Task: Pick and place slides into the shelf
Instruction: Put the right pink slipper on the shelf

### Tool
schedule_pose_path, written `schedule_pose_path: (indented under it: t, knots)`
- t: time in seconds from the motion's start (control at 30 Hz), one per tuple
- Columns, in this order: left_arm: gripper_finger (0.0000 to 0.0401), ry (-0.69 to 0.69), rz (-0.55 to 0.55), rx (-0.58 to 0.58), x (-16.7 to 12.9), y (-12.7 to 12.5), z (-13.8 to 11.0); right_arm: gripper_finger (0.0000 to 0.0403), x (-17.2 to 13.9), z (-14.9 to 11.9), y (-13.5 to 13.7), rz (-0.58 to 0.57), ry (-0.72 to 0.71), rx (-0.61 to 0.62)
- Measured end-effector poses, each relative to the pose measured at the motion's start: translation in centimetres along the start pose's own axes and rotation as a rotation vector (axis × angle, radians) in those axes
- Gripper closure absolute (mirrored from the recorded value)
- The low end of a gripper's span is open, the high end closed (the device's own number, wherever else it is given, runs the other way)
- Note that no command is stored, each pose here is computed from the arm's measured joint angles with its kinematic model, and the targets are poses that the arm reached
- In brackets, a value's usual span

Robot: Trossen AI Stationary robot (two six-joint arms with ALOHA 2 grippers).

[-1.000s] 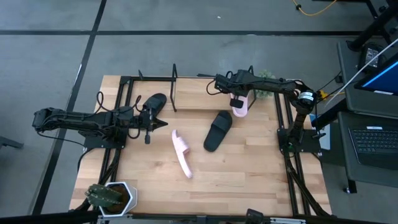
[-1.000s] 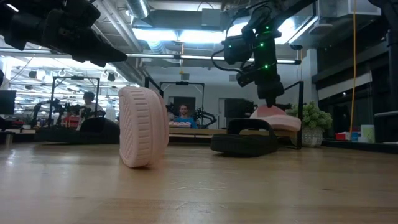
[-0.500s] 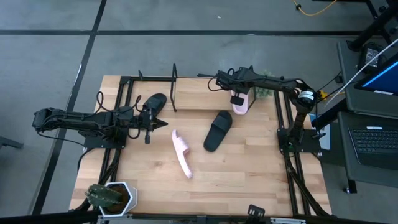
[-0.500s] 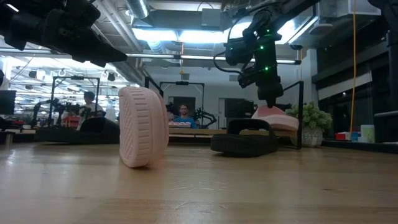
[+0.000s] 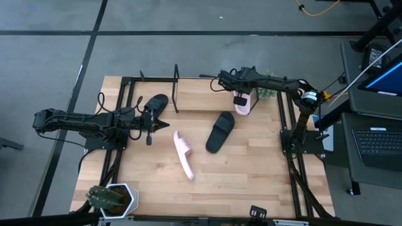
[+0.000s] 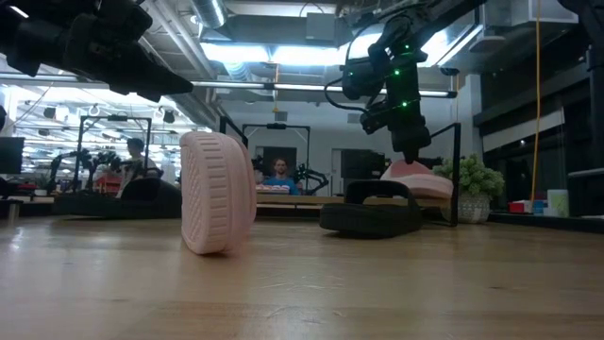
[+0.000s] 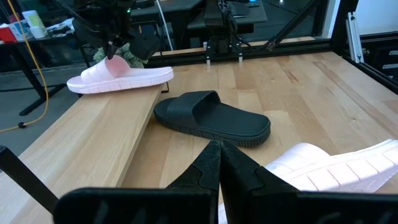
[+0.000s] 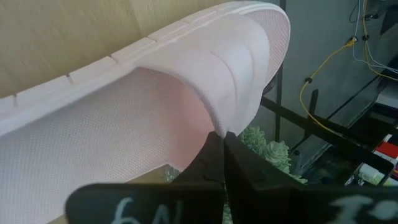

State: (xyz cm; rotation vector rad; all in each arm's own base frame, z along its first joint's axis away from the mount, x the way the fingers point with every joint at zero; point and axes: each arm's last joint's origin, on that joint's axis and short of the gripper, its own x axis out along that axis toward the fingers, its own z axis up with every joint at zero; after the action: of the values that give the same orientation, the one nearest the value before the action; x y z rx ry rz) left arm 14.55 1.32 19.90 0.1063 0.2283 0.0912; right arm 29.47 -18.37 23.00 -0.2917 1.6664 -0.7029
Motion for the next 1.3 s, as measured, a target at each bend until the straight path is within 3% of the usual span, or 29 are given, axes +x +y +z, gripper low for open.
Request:
schedule_pose_path:
  t: [1.3]
  knots:
    - [0.0401,0.0,0.0,-0.007,0.0,-0.01,-0.01,0.0316,-0.28,0.02,0.39,0.001,0.002,-0.018]
